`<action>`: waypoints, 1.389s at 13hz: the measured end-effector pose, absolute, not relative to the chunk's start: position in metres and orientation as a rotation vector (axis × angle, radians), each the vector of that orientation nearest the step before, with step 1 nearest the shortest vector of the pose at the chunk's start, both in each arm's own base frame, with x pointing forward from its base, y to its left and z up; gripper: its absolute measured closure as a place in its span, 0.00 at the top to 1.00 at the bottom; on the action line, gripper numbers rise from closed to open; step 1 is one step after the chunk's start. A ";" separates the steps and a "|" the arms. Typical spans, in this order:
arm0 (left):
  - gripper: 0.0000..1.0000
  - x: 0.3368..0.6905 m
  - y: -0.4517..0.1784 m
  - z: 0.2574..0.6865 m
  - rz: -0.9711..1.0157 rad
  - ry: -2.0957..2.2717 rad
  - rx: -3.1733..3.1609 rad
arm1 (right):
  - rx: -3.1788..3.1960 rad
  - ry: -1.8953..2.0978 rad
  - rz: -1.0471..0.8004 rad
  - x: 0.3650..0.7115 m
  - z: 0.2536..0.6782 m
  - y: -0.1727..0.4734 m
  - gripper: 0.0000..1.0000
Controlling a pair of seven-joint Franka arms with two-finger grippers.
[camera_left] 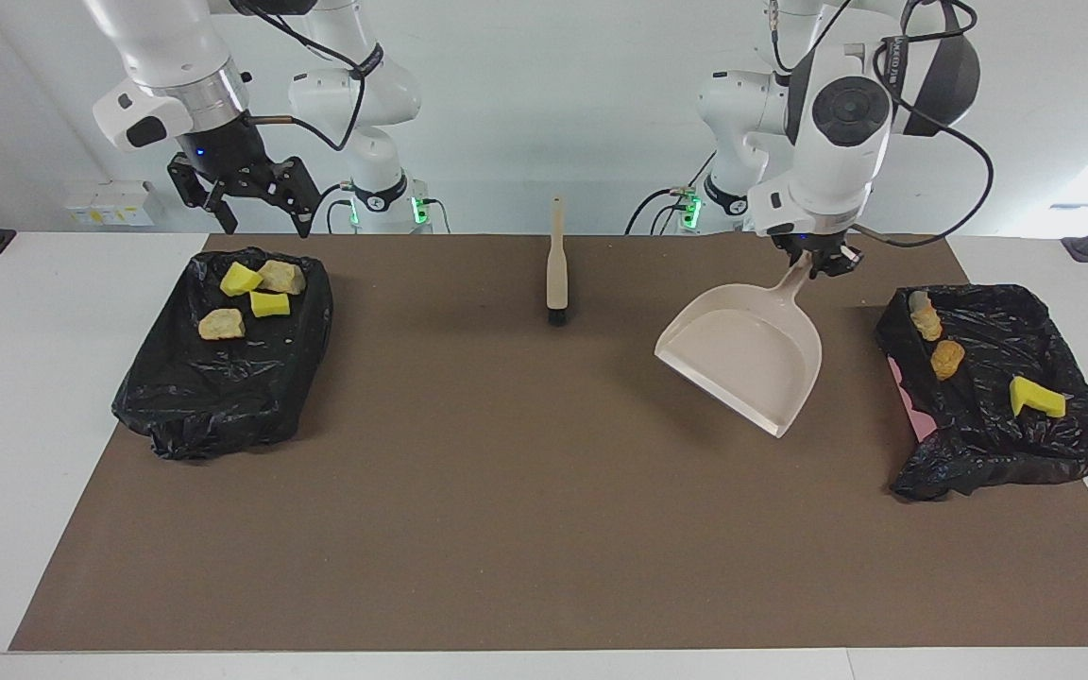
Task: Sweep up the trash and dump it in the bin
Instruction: 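Bring the empty dustpan back to the table center with the left gripper, then set the dustpan down and open the left gripper, withdrawing it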
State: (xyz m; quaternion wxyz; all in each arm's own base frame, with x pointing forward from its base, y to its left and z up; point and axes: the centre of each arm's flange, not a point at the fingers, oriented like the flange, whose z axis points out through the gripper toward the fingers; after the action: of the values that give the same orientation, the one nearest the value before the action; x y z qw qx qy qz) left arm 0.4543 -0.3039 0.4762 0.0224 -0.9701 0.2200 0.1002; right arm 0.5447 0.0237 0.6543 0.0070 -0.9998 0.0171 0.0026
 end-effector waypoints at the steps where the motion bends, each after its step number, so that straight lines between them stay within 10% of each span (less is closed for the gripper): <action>1: 0.32 0.455 -0.319 0.464 0.287 0.632 -3.027 | -3.127 0.053 0.008 0.544 0.654 0.024 1.00; 12: 0.32 0.467 -0.402 0.366 0.208 0.209 -3.253 | -3.125 -0.047 0.020 0.542 0.651 0.024 1.00; 18: 0.96 0.484 -0.384 0.378 0.178 0.126 -3.265 | -3.125 -0.047 0.021 0.541 0.651 0.024 1.00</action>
State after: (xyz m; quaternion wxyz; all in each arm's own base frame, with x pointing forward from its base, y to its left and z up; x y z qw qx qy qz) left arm 0.4836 -0.3839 0.3778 -0.0654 -0.9956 0.0386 0.0541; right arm 0.5408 0.0241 0.6512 0.0081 -0.9998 -0.0150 0.0067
